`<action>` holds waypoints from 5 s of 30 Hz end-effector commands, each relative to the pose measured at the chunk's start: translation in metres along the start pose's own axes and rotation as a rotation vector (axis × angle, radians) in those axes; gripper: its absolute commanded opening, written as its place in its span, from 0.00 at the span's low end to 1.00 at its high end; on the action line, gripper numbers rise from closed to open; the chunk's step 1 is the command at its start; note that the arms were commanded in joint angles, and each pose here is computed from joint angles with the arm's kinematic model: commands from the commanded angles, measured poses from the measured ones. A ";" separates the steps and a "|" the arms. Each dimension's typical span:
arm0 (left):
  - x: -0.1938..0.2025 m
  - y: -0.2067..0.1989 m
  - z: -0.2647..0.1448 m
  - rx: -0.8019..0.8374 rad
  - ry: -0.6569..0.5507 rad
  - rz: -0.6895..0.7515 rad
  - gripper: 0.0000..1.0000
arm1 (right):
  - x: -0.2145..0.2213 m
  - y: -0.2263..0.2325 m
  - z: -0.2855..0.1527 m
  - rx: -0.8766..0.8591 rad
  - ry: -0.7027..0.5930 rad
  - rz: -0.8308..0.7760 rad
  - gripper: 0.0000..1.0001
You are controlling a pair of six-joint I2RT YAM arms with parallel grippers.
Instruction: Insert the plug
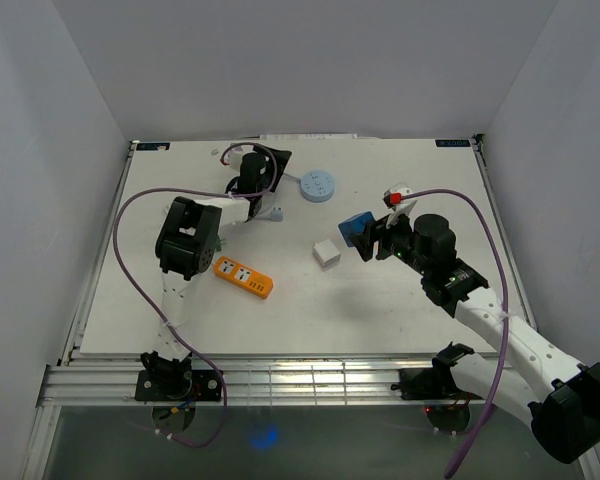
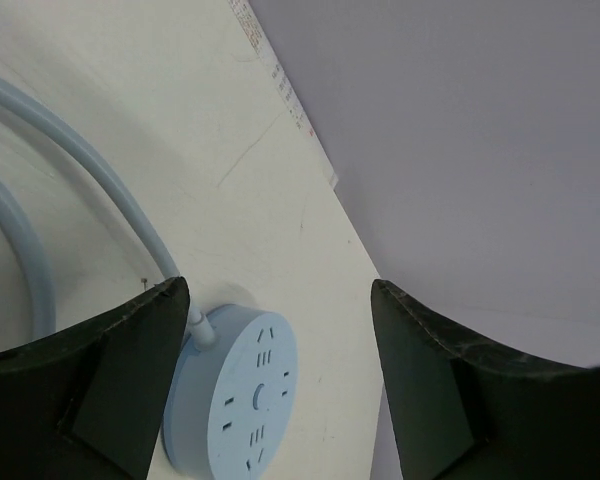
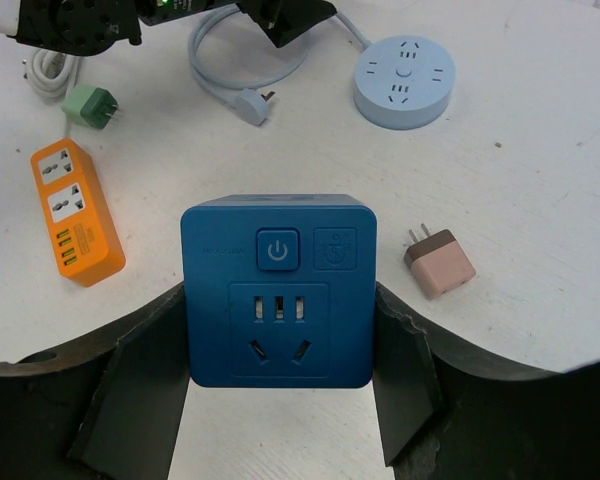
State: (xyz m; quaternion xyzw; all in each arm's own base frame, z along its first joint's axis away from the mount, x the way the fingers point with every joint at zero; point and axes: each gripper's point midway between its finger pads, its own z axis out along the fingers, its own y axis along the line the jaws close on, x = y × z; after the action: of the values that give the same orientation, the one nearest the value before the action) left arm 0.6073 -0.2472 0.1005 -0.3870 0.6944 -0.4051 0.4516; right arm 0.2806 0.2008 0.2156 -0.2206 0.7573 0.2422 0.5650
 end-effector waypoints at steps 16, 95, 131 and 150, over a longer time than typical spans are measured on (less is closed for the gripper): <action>-0.006 -0.026 -0.022 -0.013 0.028 0.041 0.86 | -0.032 0.008 -0.002 -0.036 -0.112 0.022 0.08; 0.008 -0.018 -0.183 0.106 0.194 0.284 0.98 | 0.020 0.060 0.073 -0.079 0.233 0.328 0.08; -0.040 0.039 -0.276 0.101 -0.014 0.388 0.98 | 0.070 0.054 0.126 0.440 0.413 0.403 0.08; -0.040 0.045 -0.269 0.061 -0.008 0.386 0.98 | 0.094 0.055 0.125 0.573 0.498 0.454 0.08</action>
State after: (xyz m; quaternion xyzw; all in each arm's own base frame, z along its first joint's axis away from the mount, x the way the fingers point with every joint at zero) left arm 0.3543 -0.1367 0.1372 -0.2375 0.7442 -0.3329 0.5282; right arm 0.3124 0.3175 0.0989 0.0378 0.9369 0.1029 0.3318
